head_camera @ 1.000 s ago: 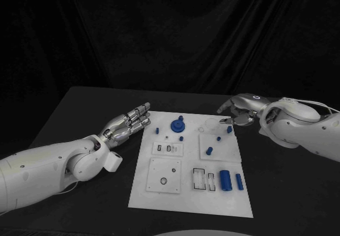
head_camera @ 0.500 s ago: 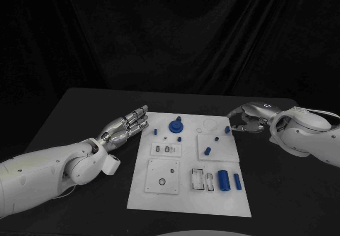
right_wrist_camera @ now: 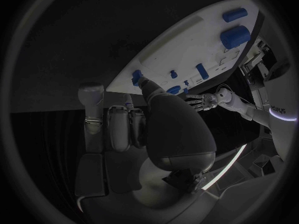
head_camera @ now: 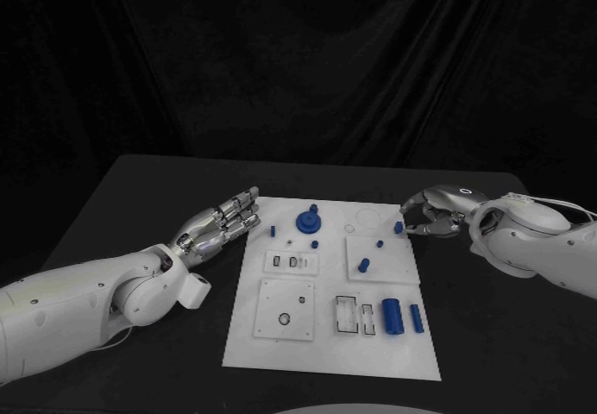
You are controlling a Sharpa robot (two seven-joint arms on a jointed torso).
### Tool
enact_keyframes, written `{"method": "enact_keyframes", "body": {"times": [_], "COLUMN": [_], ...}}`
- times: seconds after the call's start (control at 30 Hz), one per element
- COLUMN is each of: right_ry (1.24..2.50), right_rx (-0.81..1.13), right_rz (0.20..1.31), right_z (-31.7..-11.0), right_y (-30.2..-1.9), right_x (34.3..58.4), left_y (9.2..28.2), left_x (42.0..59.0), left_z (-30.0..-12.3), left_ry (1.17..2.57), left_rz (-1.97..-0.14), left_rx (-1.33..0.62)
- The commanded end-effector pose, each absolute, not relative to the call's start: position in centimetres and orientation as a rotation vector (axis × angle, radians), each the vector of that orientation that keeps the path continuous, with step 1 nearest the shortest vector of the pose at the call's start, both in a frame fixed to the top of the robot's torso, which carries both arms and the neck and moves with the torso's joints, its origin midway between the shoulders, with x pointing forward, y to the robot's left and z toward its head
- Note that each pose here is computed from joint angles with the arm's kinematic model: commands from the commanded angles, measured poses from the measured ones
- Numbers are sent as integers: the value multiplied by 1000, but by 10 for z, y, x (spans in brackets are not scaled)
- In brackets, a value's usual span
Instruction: Assemble the parts on the task board
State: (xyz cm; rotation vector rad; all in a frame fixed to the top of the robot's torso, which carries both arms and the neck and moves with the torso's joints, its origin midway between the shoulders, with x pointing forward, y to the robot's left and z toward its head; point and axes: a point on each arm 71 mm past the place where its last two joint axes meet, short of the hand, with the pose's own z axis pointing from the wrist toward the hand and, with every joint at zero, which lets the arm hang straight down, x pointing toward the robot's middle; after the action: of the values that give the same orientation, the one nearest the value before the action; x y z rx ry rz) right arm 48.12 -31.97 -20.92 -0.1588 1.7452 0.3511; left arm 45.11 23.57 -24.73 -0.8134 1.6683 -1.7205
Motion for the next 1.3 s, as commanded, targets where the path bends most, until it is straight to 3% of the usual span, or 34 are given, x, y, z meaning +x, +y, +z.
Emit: {"method": "enact_keyframes", "body": {"times": [0.03,0.47,1.3], "right_ry": [1732,1743,1743], "right_rx": [-147,-159,-171], "right_rz": [337,351,355], "right_z": [-213,-224,-226], "right_y": [-320,-316,-313], "right_x": [481,481,486], "left_y": [235,236,235], "left_x": [450,449,449], "left_z": [-247,-247,-248], "left_ry": [1664,1666,1682], "left_rz": [-1743,-1741,-1740], "left_rx": [-808,-811,-816]}}
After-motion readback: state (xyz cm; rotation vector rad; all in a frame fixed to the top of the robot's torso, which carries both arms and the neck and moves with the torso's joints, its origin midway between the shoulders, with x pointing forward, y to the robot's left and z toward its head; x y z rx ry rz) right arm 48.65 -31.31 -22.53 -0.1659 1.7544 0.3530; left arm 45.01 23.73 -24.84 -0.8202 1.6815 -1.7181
